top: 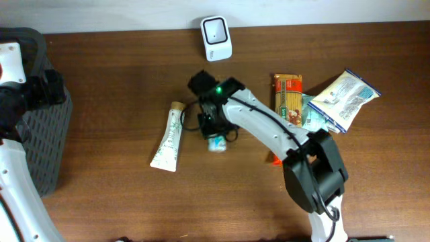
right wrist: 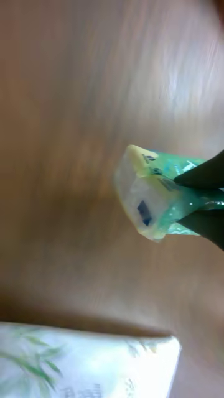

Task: Scan the item barcode
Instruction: 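Grasp the small green tissue pack with the right gripper, then lift the tissue pack up to the white scanner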

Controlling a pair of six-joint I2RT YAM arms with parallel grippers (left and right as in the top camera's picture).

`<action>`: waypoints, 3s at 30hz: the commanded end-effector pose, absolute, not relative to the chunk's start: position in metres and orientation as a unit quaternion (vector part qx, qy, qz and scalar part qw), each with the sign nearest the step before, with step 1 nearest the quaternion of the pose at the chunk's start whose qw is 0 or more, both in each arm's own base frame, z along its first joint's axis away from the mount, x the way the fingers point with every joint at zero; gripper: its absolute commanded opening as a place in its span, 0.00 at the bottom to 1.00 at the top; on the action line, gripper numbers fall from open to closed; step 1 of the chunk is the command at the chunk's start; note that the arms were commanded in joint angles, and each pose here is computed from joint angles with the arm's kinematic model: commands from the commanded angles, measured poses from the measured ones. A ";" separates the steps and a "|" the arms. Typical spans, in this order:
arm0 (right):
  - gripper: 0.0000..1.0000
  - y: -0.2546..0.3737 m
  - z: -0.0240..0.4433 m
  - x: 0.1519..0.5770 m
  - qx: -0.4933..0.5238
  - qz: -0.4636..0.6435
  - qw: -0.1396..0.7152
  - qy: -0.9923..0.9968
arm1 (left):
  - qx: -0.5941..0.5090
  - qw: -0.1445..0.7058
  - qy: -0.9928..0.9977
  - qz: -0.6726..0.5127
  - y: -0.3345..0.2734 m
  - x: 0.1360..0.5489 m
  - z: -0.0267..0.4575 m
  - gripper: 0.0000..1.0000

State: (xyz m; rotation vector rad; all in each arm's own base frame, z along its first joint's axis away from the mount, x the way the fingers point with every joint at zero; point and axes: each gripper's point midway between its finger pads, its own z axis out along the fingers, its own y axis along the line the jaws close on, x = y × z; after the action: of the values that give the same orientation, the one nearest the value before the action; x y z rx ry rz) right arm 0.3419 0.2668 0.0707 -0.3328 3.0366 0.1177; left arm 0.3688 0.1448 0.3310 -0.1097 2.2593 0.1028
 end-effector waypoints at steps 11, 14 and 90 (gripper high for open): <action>0.54 0.271 0.029 0.352 -0.262 -0.102 0.072 0.957 | -0.035 0.431 0.900 0.046 0.144 0.368 0.337 0.99; 0.54 0.276 0.059 0.354 -0.234 -0.018 0.055 0.971 | -0.035 0.432 0.900 0.046 0.144 0.368 0.337 0.99; 0.04 0.196 0.183 0.410 -0.015 0.566 0.055 0.822 | -0.035 0.431 0.900 0.046 0.144 0.368 0.337 0.99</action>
State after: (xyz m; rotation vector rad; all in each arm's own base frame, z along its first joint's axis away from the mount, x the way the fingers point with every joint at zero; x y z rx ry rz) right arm 0.4059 0.1929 0.2134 -0.0013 2.3628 2.0333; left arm 0.3688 0.1448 0.3310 -0.1097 2.2593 0.1028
